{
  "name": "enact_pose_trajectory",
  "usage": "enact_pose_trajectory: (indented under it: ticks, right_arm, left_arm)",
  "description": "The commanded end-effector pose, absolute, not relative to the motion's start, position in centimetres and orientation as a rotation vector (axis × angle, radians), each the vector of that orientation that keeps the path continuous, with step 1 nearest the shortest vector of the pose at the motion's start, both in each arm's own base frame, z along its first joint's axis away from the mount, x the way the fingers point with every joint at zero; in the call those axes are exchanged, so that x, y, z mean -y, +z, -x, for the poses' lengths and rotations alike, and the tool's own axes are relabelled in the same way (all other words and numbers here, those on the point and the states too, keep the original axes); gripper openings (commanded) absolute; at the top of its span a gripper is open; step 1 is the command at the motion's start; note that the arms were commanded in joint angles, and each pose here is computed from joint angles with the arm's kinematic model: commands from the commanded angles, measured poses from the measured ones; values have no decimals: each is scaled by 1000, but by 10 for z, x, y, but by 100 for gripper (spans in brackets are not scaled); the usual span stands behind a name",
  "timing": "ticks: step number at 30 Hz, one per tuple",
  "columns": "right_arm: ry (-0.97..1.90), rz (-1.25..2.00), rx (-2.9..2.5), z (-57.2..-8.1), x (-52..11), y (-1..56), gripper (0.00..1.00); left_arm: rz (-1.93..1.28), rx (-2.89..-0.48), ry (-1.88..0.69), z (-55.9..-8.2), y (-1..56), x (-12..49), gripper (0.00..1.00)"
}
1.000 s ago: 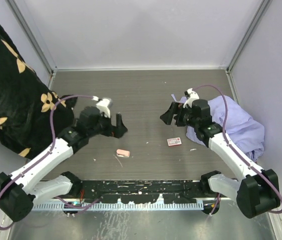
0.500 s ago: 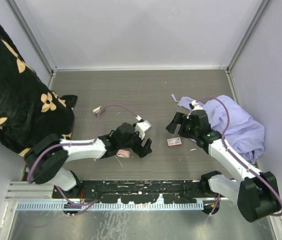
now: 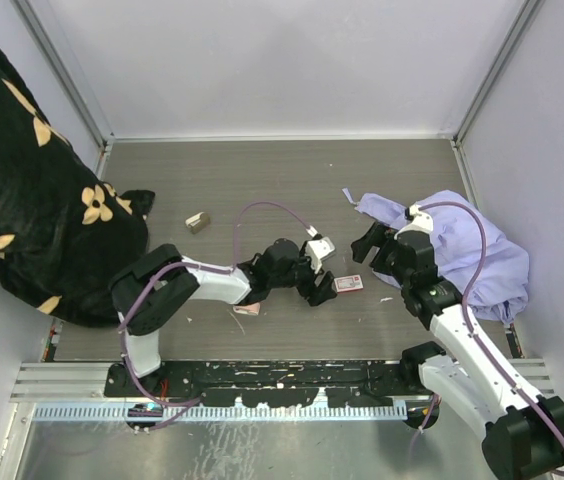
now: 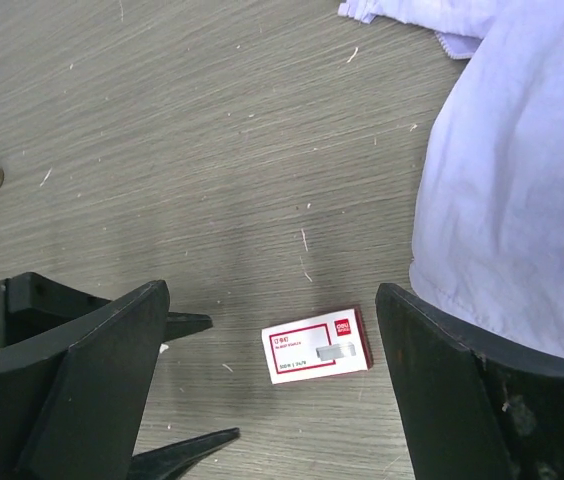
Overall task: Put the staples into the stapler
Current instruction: Move the staple box to the center of the board.
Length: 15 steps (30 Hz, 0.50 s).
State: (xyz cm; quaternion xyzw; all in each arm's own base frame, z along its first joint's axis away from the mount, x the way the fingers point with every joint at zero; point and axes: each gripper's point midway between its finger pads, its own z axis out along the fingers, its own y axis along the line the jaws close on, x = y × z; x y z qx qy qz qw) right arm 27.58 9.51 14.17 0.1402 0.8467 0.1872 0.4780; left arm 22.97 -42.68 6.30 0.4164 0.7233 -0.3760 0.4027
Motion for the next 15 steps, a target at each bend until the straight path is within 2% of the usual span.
enact_pose_trajectory:
  ticks: [1, 4, 15]
  right_arm:
    - [430, -365, -1986, -281, -87, 156, 91]
    - [444, -356, -1973, -278, -88, 159, 91]
    - [485, -339, -1933, -269, -89, 164, 91]
  left_arm:
    - [-1122, -1671, -968, -233, 82, 454, 74]
    - [-1154, -1667, -931, -239, 75, 458, 71]
    - [-1259, -1688, -902, -243, 48, 469, 71]
